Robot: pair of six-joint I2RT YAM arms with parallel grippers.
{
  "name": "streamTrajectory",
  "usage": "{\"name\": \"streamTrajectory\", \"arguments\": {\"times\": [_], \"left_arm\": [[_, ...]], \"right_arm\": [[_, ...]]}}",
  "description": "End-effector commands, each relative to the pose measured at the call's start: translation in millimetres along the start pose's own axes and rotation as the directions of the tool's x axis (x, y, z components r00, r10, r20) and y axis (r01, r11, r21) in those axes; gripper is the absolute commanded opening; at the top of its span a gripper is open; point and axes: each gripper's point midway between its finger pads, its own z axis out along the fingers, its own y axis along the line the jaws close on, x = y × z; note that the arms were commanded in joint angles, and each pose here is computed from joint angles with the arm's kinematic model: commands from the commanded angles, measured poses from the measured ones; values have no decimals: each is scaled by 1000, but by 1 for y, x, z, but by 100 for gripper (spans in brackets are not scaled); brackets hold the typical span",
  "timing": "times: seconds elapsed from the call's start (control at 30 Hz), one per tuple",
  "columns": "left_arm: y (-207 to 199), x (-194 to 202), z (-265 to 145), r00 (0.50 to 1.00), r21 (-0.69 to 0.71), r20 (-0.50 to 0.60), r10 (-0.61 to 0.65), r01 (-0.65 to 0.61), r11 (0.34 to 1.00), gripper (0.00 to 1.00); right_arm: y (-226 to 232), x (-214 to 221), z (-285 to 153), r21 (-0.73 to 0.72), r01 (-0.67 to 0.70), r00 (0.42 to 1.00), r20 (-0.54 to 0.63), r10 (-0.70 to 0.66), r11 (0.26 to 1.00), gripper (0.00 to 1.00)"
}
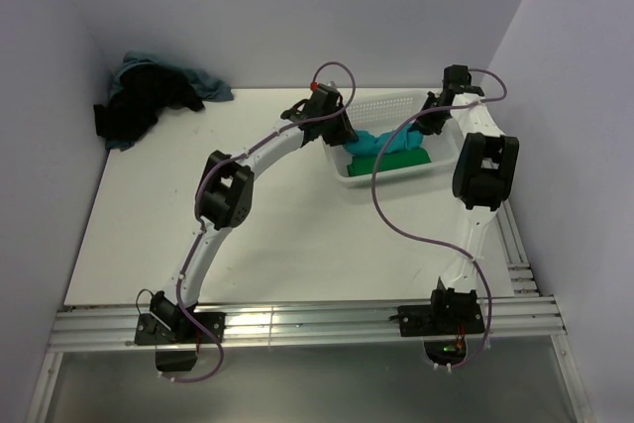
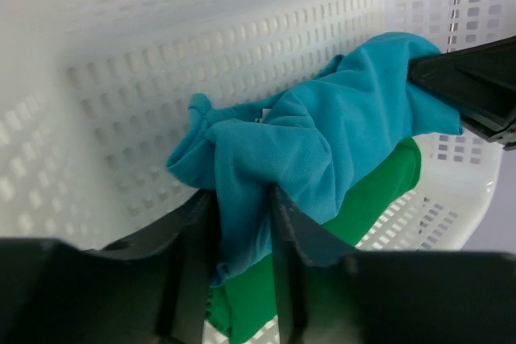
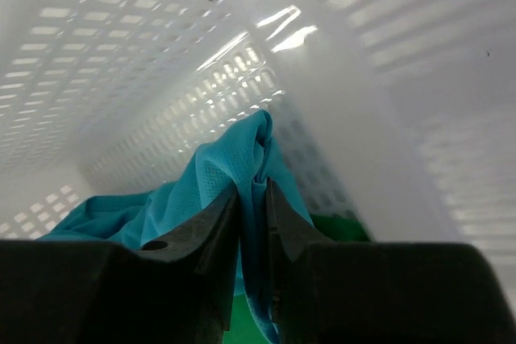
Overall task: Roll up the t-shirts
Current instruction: Place the rolled tshirt into the container
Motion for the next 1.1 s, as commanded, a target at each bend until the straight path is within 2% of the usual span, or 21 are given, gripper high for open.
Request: {"name": "streamTrajectory", "arguments": {"times": [0.0, 0.1, 0.27, 0.47, 0.63, 0.77, 1.07], "left_arm": [[18, 23, 8, 997, -57, -62, 37, -41, 998, 38], [14, 19, 6, 998, -53, -42, 56, -58, 997, 46], [13, 19, 7, 997, -54, -48, 58, -61, 997, 48], [18, 18, 4, 997, -86, -46, 66, -69, 994, 56], [21, 15, 3, 997, -98, -42, 69, -73, 992, 57], [18, 8, 0, 996, -89, -30, 78, -81, 993, 64], [22, -8, -7, 997, -98, 1, 79, -79, 992, 70]], "right_arm": [[-1, -6, 1, 42, 31, 999, 17, -32, 999, 26], [-1, -8, 0, 45, 35, 999, 20, -36, 998, 32], [1, -12, -2, 42, 39, 999, 31, -40, 998, 38], [0, -12, -2, 49, 45, 998, 33, -46, 998, 43], [-2, -12, -1, 61, 46, 998, 31, -48, 997, 48], [-3, -14, -2, 70, 49, 998, 36, -52, 996, 61], [-2, -17, -6, 76, 57, 997, 52, -61, 995, 73]]}}
